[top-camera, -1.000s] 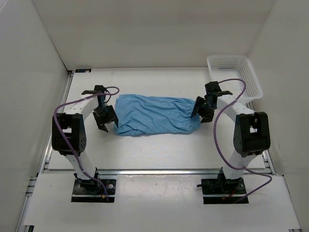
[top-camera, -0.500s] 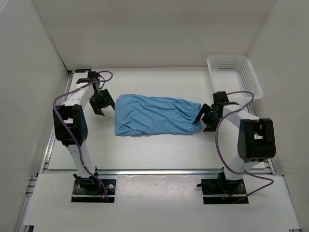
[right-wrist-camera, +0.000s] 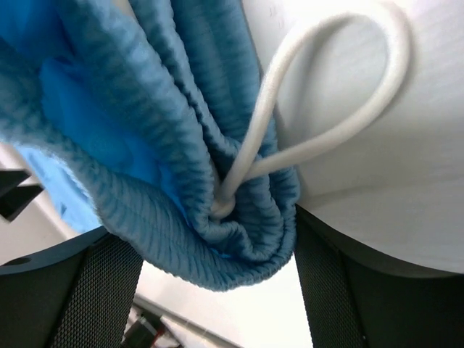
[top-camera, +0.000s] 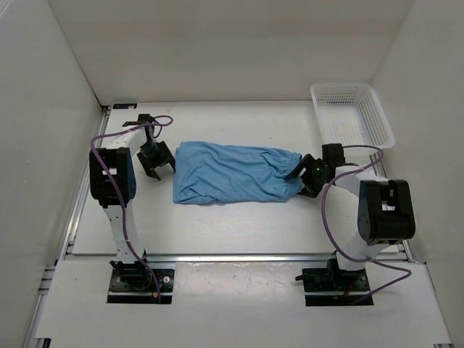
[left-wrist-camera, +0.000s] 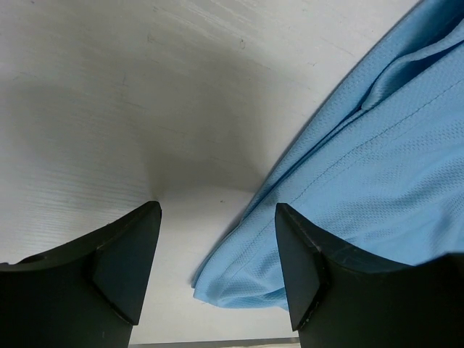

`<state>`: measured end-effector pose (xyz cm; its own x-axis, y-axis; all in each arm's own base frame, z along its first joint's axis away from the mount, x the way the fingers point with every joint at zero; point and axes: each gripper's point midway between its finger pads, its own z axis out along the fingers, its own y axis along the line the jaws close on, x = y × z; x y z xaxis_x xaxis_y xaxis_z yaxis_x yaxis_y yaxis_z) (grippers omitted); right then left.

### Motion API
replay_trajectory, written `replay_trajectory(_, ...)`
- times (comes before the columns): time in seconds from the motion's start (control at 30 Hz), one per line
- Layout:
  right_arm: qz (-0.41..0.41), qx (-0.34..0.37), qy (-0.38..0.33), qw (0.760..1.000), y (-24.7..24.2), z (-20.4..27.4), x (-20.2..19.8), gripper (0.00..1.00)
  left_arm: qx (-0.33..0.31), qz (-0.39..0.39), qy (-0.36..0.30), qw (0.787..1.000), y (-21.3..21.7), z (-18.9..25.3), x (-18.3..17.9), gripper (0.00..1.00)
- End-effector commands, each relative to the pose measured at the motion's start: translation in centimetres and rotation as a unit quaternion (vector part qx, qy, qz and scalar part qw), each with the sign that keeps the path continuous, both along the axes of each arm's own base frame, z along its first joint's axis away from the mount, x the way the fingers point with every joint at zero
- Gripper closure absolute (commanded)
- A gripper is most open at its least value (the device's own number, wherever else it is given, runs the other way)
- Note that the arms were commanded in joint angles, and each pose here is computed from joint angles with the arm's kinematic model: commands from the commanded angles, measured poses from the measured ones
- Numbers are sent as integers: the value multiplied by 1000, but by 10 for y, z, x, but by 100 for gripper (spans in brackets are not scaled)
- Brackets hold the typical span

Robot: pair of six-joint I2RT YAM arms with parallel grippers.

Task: Fold and stack the shorts
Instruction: Fold the shorts

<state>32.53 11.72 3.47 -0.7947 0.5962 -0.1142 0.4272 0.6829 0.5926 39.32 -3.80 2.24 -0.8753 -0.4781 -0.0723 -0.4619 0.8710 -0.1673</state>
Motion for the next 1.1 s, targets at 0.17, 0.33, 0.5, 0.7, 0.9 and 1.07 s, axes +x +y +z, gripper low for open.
replay_trajectory(0.17, 4, -101, -6, 995, -31, 8, 21, 20, -13, -2, -34, 999, -5, 18, 14, 25)
replay_trajectory(0.33, 19, -149, -53, 987, -44, 32, 39, 20, -12, -8, -39, 999, -5, 22, 14, 25)
replay_trajectory(0.5, 72, -148, -42, 986, -38, 17, 62, 30, -7, -7, -39, 999, -3, 26, 15, 25)
replay_trajectory(0.7, 81, -158, -29, 984, -40, -7, 84, 47, -3, -6, -35, 999, -1, 26, 13, 25)
replay_trajectory(0.9, 80, -148, -34, 985, -36, -18, 92, 68, 2, -5, -30, 1000, 0, 22, 13, 25)
replay_trajectory(1.07, 84, -150, -37, 984, -36, -19, 95, 92, 2, -5, -21, 1000, 0, 15, 11, 25)
